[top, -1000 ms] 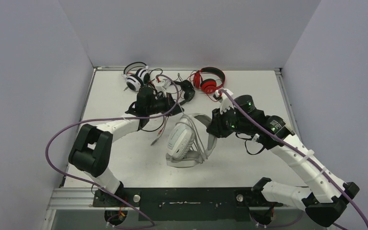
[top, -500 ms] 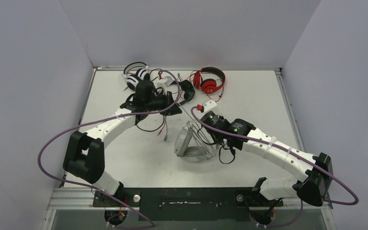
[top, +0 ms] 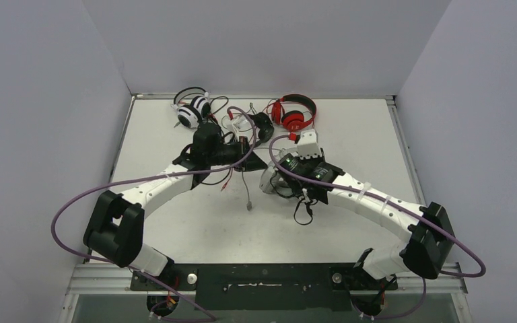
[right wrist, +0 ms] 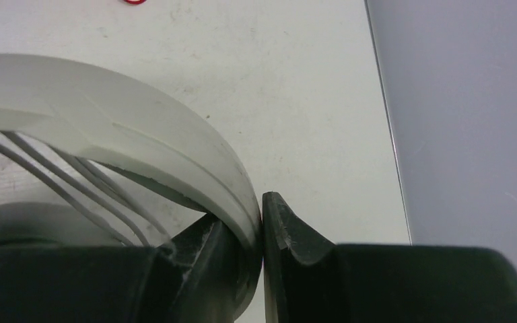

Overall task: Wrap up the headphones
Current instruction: Wrap the headphones cable around the headphones.

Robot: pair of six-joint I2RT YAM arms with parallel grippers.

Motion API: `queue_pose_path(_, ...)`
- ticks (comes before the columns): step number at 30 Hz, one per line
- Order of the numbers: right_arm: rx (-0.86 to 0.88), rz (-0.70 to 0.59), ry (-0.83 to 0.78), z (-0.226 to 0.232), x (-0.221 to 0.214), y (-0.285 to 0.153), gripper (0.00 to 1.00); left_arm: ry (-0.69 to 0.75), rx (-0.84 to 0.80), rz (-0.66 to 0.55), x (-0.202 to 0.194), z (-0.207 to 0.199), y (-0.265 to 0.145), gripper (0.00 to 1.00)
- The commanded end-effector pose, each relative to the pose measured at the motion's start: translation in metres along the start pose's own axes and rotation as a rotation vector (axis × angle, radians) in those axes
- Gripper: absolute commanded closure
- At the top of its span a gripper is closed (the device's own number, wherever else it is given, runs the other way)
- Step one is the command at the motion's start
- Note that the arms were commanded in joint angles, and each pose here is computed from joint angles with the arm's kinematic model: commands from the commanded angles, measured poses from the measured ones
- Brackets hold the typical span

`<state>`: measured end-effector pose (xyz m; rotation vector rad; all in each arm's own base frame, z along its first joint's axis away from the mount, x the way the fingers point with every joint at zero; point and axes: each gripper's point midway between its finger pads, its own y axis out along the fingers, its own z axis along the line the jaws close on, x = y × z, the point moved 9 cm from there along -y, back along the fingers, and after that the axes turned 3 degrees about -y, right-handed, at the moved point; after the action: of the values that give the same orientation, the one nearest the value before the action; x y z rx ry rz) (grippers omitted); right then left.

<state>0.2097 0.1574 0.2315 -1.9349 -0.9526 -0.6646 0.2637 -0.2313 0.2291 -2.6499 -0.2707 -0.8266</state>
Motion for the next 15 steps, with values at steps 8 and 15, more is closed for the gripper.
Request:
queue_pose_path(8,-0.028,-0.093,0.391,0.007,0.048,0.016,1.0,0.048,-0.231,-0.025,-0.003,-0.059,0.013,0.94)
queue_pose_path(15,0.027,-0.082,0.434,0.006,0.048,0.02,1.0,0.019,-0.228,-0.033,-0.001,-0.058,0.02,0.88)
